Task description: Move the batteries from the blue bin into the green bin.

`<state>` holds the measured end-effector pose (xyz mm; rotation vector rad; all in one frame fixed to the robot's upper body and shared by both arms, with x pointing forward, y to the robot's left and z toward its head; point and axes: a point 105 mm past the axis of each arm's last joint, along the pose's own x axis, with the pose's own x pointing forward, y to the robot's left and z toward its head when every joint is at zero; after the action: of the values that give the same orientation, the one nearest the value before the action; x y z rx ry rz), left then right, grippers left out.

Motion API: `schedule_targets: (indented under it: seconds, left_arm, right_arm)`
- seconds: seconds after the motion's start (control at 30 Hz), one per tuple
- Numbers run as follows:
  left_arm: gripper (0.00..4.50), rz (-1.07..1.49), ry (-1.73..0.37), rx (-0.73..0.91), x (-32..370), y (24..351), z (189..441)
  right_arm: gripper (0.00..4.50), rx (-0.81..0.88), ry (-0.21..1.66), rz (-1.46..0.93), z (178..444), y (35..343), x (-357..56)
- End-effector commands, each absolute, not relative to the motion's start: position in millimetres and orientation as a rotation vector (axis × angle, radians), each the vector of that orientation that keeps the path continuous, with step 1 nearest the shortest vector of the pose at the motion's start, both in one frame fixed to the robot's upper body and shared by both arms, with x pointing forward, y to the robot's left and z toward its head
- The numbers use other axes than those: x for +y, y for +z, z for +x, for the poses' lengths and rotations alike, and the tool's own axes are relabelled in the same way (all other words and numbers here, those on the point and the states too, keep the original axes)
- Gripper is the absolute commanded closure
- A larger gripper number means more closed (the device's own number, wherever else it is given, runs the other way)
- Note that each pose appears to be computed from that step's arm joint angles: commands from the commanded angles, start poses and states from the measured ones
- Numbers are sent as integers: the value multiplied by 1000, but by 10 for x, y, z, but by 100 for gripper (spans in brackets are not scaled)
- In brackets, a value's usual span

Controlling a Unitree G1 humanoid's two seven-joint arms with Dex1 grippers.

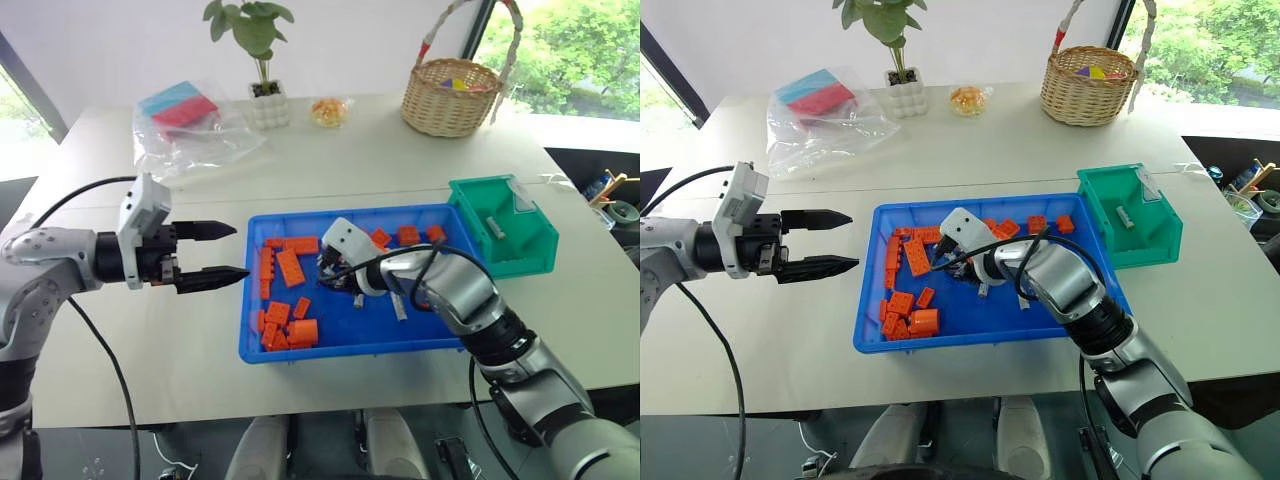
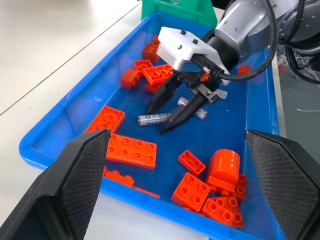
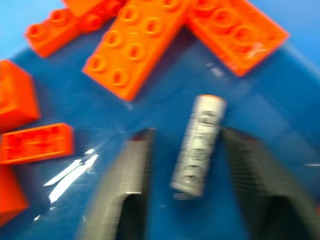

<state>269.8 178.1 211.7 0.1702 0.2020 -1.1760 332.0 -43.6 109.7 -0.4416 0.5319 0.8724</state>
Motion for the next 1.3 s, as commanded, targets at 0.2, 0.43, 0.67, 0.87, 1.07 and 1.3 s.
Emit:
schedule_targets:
  seconds: [0.2,0.43,0.67,0.87,1.07,1.3]
  left_arm:
    - [0,201,-1209,163,1736,2205,2636]
    - [0,185,-1248,138,1644,2231,2614]
    - [0,169,-1242,101,1597,2192,2679]
    - [0,156,-1240,49,1573,2223,2722]
    - [0,134,-1248,50,1602,2256,2706]
    - [0,137,-1251,63,1597,2260,2667]
  right_arm:
    - [444,426,894,-329,3253,1638,-573]
    - [444,353,553,-296,3393,2270,-1650]
    - [444,363,199,-301,3405,2362,-2701]
    - [444,356,85,-183,3446,2203,-2973]
    - [204,383,43,-196,3452,2020,-3084]
    - [65,293,174,-221,3475,2230,-2826]
